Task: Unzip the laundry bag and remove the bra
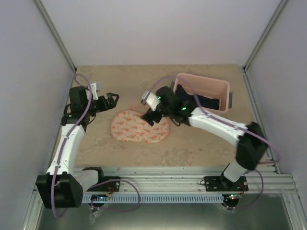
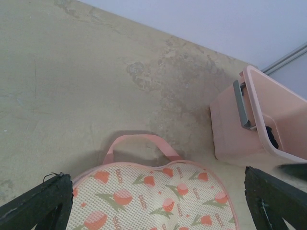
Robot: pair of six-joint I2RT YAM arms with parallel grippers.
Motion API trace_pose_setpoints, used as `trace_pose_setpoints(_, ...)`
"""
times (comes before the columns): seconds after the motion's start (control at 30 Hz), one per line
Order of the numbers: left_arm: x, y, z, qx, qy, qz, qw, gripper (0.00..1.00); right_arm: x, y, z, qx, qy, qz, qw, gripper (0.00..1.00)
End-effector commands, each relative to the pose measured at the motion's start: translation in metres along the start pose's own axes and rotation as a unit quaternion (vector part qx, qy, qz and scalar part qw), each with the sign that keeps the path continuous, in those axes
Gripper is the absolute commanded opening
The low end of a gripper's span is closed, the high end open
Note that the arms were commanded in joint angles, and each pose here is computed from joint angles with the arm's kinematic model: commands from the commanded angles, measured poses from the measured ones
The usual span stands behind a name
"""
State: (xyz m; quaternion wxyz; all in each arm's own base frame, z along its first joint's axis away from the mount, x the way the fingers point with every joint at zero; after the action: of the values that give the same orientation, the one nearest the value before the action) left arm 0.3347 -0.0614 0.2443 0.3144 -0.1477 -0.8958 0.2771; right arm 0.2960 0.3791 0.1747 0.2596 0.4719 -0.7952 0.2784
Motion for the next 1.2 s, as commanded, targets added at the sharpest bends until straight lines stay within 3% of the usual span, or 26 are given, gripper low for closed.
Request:
trace_pose_setpoints(0.0,0.006,-0.004,-0.005,-0.008,-0.016,0.01,1.0,0.99,0.101,-0.043,-0.065,-0.01,-0.158,-0.002,0.987,0.98)
trace_pose_setpoints(0.1,0.007,-0.002,-0.004,-0.015,-0.018,0.007,1.0,0.99,0.155,-0.098,-0.052,-0.055,-0.193,0.06,0.978,0.98)
trace_pose_setpoints(0.2,0.007,0.004,-0.002,-0.024,-0.023,-0.006,0.999,0.99,0.196,-0.169,0.004,-0.136,-0.18,0.152,0.962,0.98)
trace_pose_setpoints(0.4,0.009,0.028,-0.013,-0.071,-0.048,-0.081,0.993,0.99,0.277,-0.243,0.117,-0.261,-0.206,0.29,0.897,0.98)
trace_pose_setpoints(0.6,0.0,0.08,-0.027,-0.132,-0.094,-0.204,0.965,0.99,0.31,-0.245,0.167,-0.215,-0.244,0.433,0.841,0.98)
trace_pose_setpoints(0.77,-0.009,0.109,-0.029,-0.161,-0.148,-0.247,0.944,0.99,0.297,-0.22,0.208,-0.18,-0.268,0.495,0.807,0.98)
trace_pose_setpoints(1.03,-0.023,0.126,-0.008,-0.174,-0.238,-0.214,0.931,0.99,0.264,-0.19,0.252,-0.172,-0.273,0.507,0.799,0.98)
trace_pose_setpoints(1.17,-0.018,0.12,0.005,-0.191,-0.287,-0.176,0.922,0.99,0.249,-0.187,0.263,-0.184,-0.266,0.492,0.809,0.98)
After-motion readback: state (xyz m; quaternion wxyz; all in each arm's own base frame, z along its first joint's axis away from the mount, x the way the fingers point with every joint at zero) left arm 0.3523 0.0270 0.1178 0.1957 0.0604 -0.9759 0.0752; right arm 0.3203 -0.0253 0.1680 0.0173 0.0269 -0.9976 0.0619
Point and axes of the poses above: each gripper's point midway between its finger pads, its own x axis back along the fingers, its own y axis along the line the jaws close on, z = x × y, the point moved 1 cm from there along x, back along the fingers, and after that the axes turned 7 degrees about x, right-handed, at the moved point
